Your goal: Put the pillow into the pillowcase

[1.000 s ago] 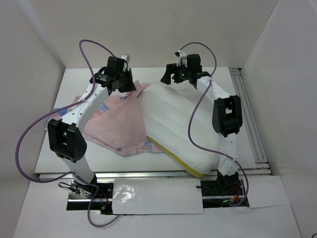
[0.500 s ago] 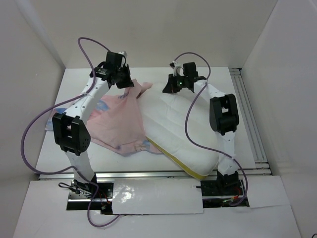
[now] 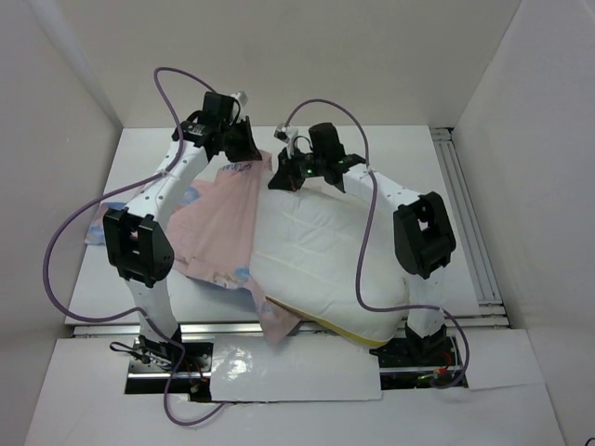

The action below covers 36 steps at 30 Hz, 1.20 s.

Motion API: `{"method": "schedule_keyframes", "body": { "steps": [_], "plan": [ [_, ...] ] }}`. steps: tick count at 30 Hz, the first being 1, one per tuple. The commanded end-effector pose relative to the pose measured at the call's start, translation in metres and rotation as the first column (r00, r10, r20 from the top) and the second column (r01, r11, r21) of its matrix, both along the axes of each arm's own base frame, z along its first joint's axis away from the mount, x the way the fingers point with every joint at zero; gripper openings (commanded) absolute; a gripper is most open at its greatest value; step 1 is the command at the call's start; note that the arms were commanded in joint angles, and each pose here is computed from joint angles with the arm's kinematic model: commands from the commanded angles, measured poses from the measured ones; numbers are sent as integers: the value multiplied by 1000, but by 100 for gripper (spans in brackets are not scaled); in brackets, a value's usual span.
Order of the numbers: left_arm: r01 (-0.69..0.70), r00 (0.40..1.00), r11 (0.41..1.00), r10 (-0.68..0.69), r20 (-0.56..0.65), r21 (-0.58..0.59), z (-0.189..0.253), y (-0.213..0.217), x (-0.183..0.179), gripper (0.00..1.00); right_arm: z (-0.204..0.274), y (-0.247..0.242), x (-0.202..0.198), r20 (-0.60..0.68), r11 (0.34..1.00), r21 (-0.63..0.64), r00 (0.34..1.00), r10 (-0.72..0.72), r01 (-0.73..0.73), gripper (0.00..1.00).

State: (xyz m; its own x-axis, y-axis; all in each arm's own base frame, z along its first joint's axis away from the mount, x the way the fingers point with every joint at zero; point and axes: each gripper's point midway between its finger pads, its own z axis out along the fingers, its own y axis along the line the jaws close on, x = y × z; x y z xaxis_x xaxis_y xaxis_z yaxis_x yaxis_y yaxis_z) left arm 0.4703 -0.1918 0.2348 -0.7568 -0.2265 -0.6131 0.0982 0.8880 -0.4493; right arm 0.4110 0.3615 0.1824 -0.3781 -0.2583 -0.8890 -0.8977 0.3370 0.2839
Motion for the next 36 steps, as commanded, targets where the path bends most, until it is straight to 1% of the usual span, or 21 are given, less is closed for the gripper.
{"method": "schedule_keyframes", "body": {
  "steps": [1, 5, 9, 10, 12, 13, 15, 17, 18, 22, 23, 25, 27, 28, 29, 30, 31, 32, 33, 34, 36],
  "plan": [
    [-6, 988, 1000, 10, 152, -31, 46, -6, 13, 0, 23, 22, -37, 44, 985, 55, 986, 163, -166, 0],
    [22, 985, 999, -17, 172, -28, 55, -14, 0, 0, 19, 36, -43, 34, 981, 86, 985, 170, -173, 0],
    [73, 969, 997, -66, 236, -21, 72, -27, -23, 0, 15, 47, -26, 8, 984, 139, 994, 112, -112, 0],
    [86, 968, 996, -79, 236, -21, 73, -31, -32, 0, 27, 47, -15, 58, 979, 183, 995, 85, -94, 0],
    [96, 967, 995, -88, 241, -22, 67, -31, -44, 0, 28, 37, -1, -4, 971, 239, 999, 31, -30, 0],
    [91, 959, 995, -76, 272, -43, 82, -27, -55, 0, 39, 36, 8, 41, 953, 302, 999, 22, -33, 0],
    [94, 962, 994, -76, 260, -55, 71, -25, -67, 0, 37, 22, 18, -47, 926, 377, 999, -14, 30, 0],
    [116, 958, 991, -95, 272, -64, 77, -25, -85, 0, 52, 12, 31, -8, 881, 470, 999, -48, 46, 0],
    [115, 965, 992, -98, 245, -56, 63, -23, -91, 0, 55, 1, 42, -67, 855, 507, 994, -82, 104, 0],
    [134, 979, 989, -123, 163, -58, 29, -24, -120, 0, 65, -33, 75, -166, 746, 624, 972, -165, 233, 0],
    [152, 984, 987, -147, 100, -48, 1, -25, -134, 0, 63, -42, 81, -202, 712, 653, 965, -168, 260, 0],
    [187, 981, 980, -183, 63, -66, -16, -27, -148, 0, 62, -61, 100, -205, 688, 664, 956, -208, 292, 0],
    [195, 980, 979, -194, 35, -59, -31, -27, -158, 0, 39, -67, 112, -267, 716, 606, 937, -227, 346, 1],
    [204, 979, 977, -203, 21, -56, -33, -29, -162, 8, 31, -67, 114, -278, 727, 585, 931, -237, 360, 9],
    [203, 979, 978, -203, 10, -53, -35, -28, -164, 27, 31, -72, 117, -271, 735, 569, 928, -256, 369, 20],
    [200, 980, 979, -201, -9, -38, -41, -28, -165, 85, 16, -72, 118, -312, 757, 512, 909, -275, 405, 33],
    [178, 984, 984, -178, -5, -18, -41, -24, -162, 100, 5, -74, 119, -274, 789, 465, 913, -303, 402, 51],
    [169, 986, 986, -169, 7, -13, -37, -23, -159, 100, 5, -77, 125, -257, 799, 432, 906, -336, 419, 99],
    [160, 987, 987, -160, 10, -5, -37, -22, -158, 100, -11, -81, 123, -308, 818, 336, 875, -373, 466, 100],
    [139, 989, 990, -139, 46, 2, -25, -19, -152, 100, -18, -86, 125, -254, 839, 283, 880, -402, 465, 100],
    [103, 994, 994, -104, 40, 21, -23, -12, -152, 100, -29, -102, 121, -273, 828, 152, 828, -490, 540, 100]
  ]
}}
